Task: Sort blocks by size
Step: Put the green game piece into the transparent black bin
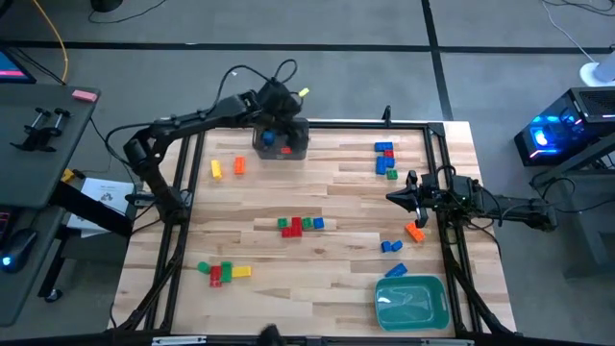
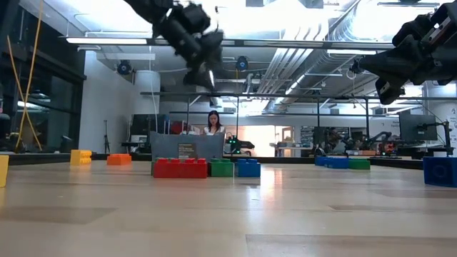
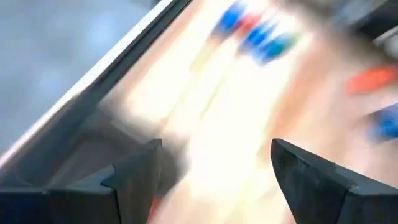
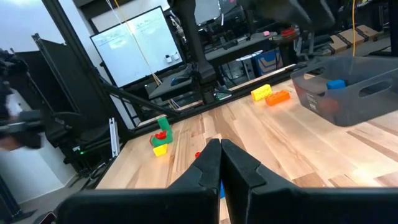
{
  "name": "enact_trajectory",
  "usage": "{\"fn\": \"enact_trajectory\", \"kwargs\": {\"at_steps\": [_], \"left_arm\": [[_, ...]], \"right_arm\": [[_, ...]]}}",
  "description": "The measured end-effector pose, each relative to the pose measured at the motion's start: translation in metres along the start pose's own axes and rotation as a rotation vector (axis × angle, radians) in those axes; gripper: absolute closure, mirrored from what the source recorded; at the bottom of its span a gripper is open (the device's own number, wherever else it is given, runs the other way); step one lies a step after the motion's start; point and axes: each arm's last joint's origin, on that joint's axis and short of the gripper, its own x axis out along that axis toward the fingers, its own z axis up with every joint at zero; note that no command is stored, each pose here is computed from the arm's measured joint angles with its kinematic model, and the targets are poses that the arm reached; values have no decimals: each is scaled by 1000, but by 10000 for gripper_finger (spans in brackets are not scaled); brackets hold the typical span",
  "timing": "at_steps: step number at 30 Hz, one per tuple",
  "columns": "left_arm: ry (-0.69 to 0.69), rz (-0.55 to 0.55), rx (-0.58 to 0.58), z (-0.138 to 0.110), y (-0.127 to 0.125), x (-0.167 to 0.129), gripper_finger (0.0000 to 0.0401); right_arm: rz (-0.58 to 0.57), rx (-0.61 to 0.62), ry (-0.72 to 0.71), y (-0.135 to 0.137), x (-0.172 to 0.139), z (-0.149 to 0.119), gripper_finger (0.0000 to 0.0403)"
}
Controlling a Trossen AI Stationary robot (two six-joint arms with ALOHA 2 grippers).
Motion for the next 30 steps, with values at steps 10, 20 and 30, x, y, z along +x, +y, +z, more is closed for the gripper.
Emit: {"fn": "enact_trajectory", "kwargs": {"at_steps": [10, 20, 30], "left_arm": [[327, -129, 618, -63, -105, 16, 118], [193, -262, 649, -119, -142, 51, 118], [230, -97, 580, -165, -163, 75, 118]], "right_arm": [[0, 0, 0, 0, 0, 0, 402], [0, 0, 0, 0, 0, 0, 402], [0, 0, 0, 0, 0, 0, 402]]}}
